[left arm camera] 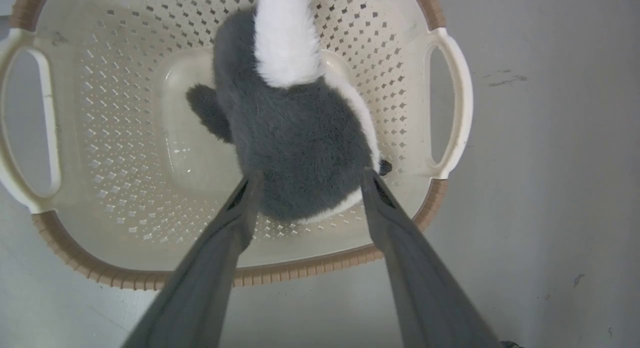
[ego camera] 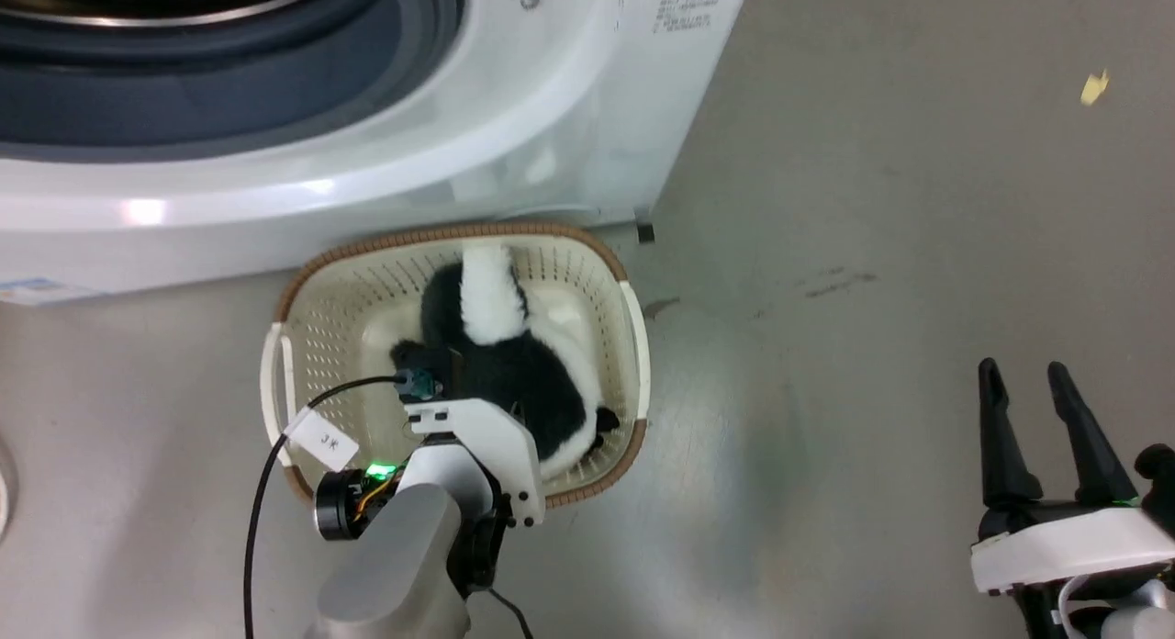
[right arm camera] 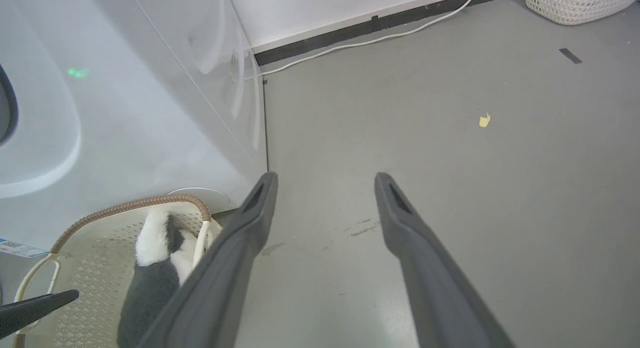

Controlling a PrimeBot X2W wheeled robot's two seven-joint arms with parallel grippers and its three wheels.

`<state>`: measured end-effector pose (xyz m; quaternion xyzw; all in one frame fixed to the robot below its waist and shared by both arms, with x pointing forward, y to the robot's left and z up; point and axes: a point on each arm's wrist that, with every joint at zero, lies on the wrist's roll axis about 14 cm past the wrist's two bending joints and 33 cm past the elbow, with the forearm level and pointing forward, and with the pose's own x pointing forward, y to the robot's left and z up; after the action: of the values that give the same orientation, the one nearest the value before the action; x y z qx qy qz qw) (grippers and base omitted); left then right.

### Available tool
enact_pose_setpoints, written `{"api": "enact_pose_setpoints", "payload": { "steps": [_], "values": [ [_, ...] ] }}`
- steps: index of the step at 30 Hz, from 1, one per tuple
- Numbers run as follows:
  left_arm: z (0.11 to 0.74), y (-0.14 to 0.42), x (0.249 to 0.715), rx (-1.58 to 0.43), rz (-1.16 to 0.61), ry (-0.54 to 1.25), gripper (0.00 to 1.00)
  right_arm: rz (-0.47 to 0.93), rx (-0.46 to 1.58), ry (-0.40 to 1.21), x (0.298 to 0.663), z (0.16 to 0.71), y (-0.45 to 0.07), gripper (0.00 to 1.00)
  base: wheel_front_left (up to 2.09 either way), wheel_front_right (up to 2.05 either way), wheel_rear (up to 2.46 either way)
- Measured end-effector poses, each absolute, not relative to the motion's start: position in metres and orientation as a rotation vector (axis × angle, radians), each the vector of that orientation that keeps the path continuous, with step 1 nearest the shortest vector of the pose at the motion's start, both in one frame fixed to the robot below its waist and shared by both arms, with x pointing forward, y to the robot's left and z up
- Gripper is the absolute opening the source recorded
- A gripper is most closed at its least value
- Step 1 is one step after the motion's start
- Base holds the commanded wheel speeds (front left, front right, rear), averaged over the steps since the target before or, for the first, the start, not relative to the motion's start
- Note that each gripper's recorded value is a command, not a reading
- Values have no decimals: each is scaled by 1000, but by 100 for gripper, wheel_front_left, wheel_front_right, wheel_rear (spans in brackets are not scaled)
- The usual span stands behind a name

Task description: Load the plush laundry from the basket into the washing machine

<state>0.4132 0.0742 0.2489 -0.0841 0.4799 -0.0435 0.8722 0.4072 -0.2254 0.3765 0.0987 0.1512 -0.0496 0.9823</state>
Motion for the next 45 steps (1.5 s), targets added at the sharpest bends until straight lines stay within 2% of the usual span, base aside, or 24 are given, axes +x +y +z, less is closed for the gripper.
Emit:
{"api": "enact_pose_setpoints", "payload": {
  "steps": [15,26,39,40,41,45],
  "values": [
    [180,55,403,-185,-95,1198,100,-184,232,405,403,325,-244,100,0,0,0],
    [140,58,415,-98,-69,1234,100,-244,254,469,392,296,-255,100,0,0,0],
    [91,49,406,-85,-69,1342,100,-329,250,540,374,264,-277,100,0,0,0],
    [86,45,408,-89,-77,1340,18,-339,249,550,371,258,-280,100,0,0,0],
    [86,45,408,-89,-77,1340,0,-339,249,550,371,258,-280,100,0,0,0],
    [80,43,414,-131,-69,1314,0,-346,256,559,372,249,-280,100,0,0,0]
  ]
}}
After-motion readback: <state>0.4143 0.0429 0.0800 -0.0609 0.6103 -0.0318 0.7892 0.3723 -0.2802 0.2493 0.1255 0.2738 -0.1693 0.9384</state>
